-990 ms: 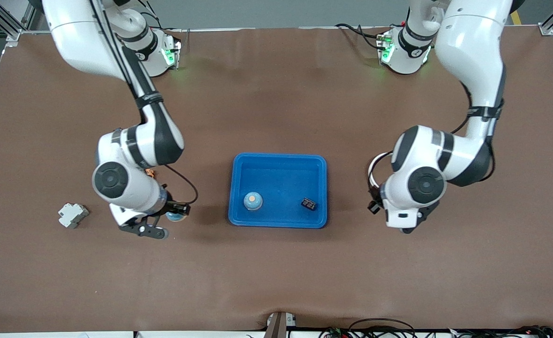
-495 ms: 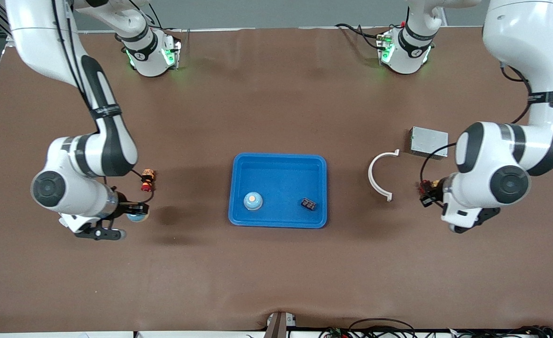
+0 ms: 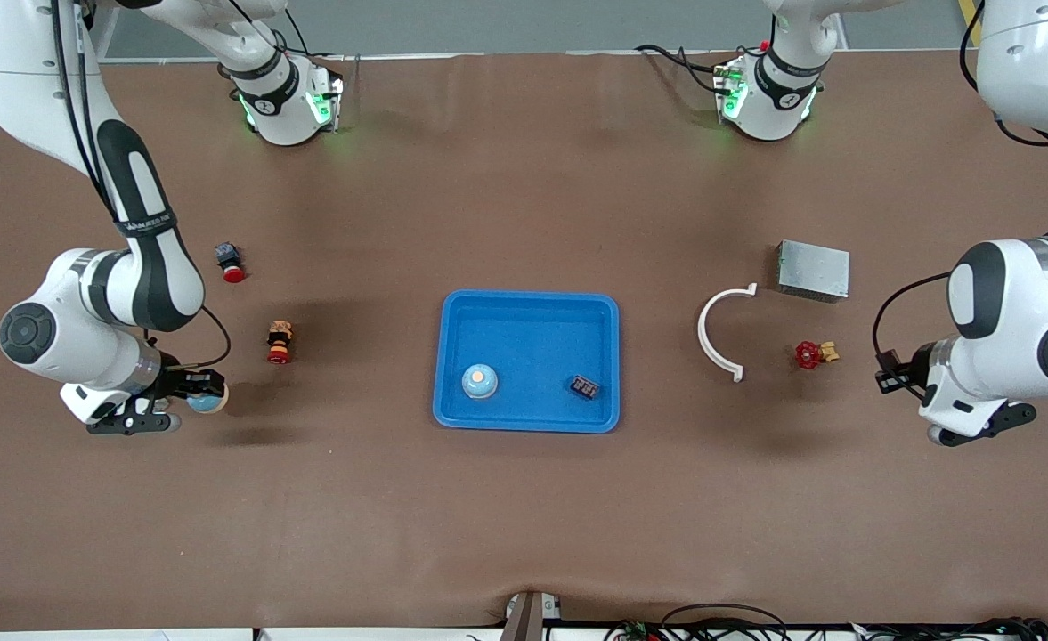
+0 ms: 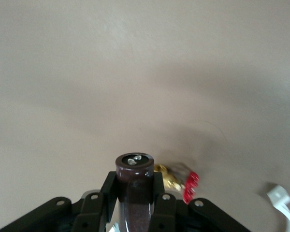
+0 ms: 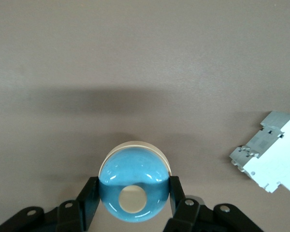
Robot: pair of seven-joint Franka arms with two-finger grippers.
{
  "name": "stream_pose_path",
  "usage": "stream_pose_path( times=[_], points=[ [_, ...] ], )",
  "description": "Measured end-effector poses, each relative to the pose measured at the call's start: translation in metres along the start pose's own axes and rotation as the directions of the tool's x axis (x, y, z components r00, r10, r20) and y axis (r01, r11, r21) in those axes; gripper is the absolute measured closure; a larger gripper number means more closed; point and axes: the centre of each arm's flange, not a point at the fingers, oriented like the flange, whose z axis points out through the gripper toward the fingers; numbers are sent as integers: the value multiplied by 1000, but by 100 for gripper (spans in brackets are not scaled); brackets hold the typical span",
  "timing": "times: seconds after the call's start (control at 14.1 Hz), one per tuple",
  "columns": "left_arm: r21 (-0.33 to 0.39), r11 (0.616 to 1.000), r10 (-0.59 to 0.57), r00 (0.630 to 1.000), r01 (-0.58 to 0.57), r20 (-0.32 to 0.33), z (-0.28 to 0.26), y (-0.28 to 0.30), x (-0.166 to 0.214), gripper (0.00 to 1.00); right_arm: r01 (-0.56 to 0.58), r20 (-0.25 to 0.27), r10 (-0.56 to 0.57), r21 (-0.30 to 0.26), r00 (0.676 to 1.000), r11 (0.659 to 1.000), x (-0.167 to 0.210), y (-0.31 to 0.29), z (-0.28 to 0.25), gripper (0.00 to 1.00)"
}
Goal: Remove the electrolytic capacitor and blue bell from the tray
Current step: 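Carry the bell toward the white block while the left gripper carries the capacitor, then set the bell by the white block while the left gripper sets the capacitor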
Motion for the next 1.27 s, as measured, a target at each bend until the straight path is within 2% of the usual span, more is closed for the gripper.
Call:
stream_pose_path(
  times=[0.21,0.5,1.27],
  points=[
    [11,1000,23,999,-23,-48,30,-6,10,67,7,-12,-7,-4,1000,1000,-6,11,7,37],
    [-12,1000,21,996,-22,-92,68,-11,10,67,5,-31,-6,-10,999,1000,-9,19,13,37],
    [4,986,170,985,-169,-38,115,-13,1,67,-4,-41,4,-2,999,1000,-10,14,49,37]
  ],
)
